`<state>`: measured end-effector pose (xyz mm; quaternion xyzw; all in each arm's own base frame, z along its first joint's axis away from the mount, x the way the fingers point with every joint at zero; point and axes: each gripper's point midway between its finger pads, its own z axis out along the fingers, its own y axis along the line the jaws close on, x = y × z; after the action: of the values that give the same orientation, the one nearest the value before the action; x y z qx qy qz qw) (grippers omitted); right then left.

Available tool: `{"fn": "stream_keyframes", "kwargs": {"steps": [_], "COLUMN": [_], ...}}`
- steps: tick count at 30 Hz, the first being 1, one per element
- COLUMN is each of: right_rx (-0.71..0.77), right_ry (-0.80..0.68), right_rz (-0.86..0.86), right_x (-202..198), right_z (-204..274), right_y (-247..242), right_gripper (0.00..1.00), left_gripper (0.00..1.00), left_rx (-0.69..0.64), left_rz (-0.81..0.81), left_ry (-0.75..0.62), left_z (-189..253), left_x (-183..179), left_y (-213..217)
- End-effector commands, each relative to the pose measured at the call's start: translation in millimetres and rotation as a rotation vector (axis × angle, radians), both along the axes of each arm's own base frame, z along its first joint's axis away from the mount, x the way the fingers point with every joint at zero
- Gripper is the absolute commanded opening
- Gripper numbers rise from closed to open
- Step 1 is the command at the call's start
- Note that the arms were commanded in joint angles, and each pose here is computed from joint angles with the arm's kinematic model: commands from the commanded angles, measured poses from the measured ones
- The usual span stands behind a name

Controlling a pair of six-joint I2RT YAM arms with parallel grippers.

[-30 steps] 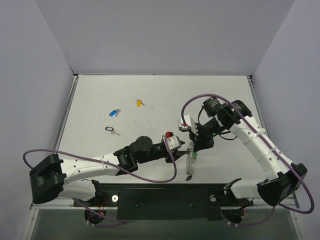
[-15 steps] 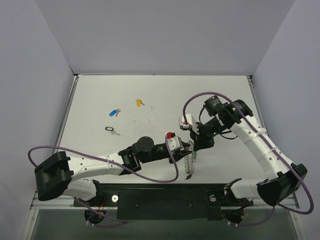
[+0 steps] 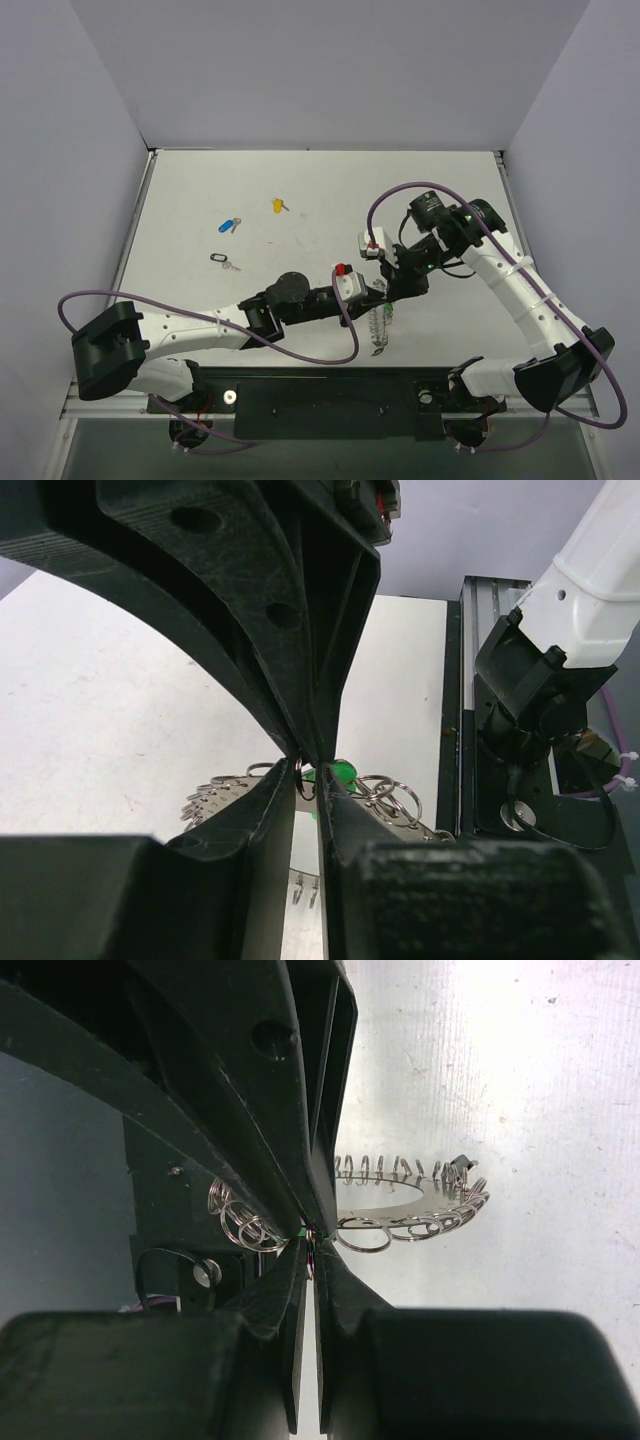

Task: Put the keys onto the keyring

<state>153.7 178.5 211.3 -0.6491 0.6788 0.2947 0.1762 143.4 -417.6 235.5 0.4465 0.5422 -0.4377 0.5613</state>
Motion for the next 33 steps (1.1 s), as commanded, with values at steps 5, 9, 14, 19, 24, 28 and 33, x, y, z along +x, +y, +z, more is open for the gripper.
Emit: {"fn": "stream_keyframes", "kwargs": {"steps": [5,9,14,19,24,28,33], "right_rx": [0.074,0.088,0.122,0.204,0.251,0.316,0.386], "right_ry": [0.030,0.034,0.045,0.058,0.084,0.159,0.278], "right_rz": [0.003,-0.003,-0.027,-0.065,-0.106,-0.146,-0.191], "right_x": [-13.7,-14.2,-12.8,-11.9,-6.4,-4.7,-9.4], "right_z": [15.1,16.4,19.1,28.3,36.8,46.0,55.6], "right_y": [2.0,1.8,3.1,3.1,4.1,10.4,20.1], "right_gripper": [0.00,0.00,0.06,0.38,0.40,0.42,0.44], "left_gripper": [0.15,0.00,0.00,0.00,0.00,0.00,0.00], "left_rx": [-0.061,-0.043,-0.051,-0.206,-0.362,-0.465,-0.518], "left_rz": [-0.032,-0.038,-0.025,0.008,0.015,-0.002,-0.012], "left_ry": [-0.009,0.000,0.029,0.038,0.048,0.026,0.014], "left_z": [28.8,25.9,26.7,51.4,67.4,81.3,90.7], "left_x": [-3.8,-4.0,-3.2,-2.0,-4.3,-10.3,-13.0], "left_y": [-11.5,-12.7,-9.7,9.2,31.3,45.2,55.9]}}
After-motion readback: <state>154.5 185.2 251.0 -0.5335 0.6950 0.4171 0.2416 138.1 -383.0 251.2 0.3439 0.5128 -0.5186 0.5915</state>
